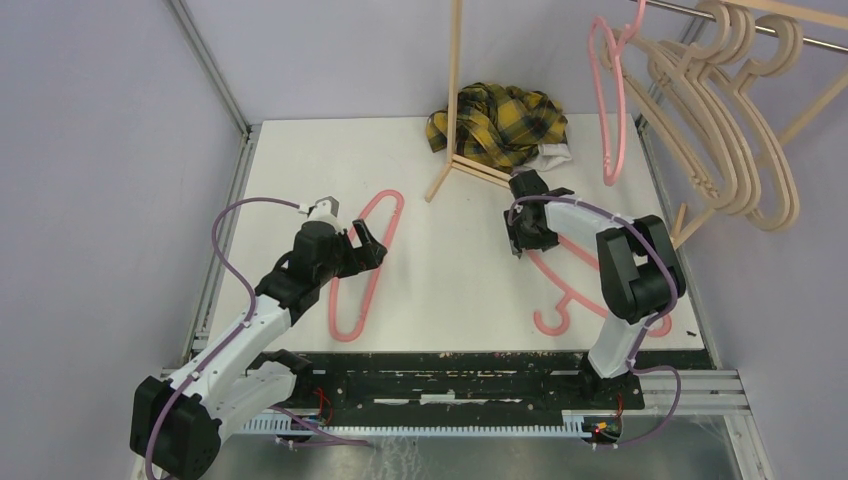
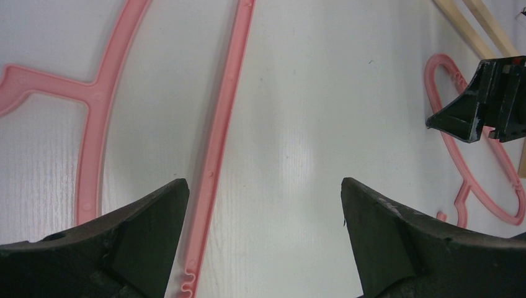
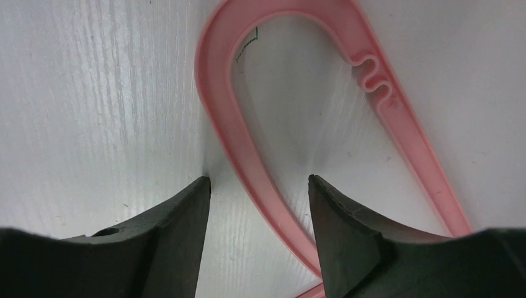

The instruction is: Organize the hangers

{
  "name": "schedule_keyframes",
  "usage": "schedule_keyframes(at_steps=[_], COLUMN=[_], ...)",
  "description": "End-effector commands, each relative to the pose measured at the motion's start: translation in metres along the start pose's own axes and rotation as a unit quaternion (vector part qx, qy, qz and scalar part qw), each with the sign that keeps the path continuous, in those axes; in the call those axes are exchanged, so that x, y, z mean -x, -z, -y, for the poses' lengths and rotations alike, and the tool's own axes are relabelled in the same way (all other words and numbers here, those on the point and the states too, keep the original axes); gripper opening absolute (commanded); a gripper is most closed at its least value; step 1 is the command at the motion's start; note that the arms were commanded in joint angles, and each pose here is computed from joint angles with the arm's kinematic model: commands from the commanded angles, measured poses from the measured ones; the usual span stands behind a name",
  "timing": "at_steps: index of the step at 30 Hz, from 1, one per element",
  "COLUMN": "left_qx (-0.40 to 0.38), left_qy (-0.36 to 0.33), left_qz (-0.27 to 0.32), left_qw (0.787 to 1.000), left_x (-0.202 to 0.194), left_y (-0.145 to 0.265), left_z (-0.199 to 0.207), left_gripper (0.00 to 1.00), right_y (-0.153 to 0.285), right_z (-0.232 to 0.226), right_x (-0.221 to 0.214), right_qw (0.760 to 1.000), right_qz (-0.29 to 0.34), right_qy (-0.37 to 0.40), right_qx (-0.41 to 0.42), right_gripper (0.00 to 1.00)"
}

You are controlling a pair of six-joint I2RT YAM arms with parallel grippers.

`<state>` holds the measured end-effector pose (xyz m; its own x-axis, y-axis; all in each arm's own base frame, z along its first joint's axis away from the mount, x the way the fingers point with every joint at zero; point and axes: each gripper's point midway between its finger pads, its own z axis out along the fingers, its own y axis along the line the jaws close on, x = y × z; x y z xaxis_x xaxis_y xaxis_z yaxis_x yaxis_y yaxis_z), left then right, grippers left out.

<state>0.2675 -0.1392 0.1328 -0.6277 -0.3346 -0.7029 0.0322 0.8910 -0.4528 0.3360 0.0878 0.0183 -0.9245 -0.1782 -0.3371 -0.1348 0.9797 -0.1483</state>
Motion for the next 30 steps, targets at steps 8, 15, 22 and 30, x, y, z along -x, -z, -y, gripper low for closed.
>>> schedule_keyframes(at_steps=[8, 15, 22, 30], left_qx=[-0.014, -0.012, -0.045, -0.164], left_qy=[-0.006, -0.002, 0.023, 0.061], left_qz=[0.023, 0.029, 0.05, 0.096], left_qw=[1.0, 1.0, 0.997, 0.98], left_x=[0.012, 0.014, 0.01, 0.009], left_y=[0.005, 0.007, -0.002, -0.01], left_z=[0.007, 0.006, 0.012, 0.042], left_gripper=[0.99, 0.99, 0.99, 0.99], right_y=[-0.025, -0.019, 0.03, 0.106], right_z=[0.006, -0.013, -0.059, -0.11], right_x=[-0.004, 0.003, 0.044, 0.114], right_qw=[0.999, 0.997, 0.975, 0.949], right_qz=[-0.032, -0.025, 0.046, 0.145], right_qy=[-0.029, -0.044, -0.106, -0.1], right_qx=[0.001, 0.054, 0.188, 0.262], right_gripper=[0.42, 0.01, 0.01, 0.01])
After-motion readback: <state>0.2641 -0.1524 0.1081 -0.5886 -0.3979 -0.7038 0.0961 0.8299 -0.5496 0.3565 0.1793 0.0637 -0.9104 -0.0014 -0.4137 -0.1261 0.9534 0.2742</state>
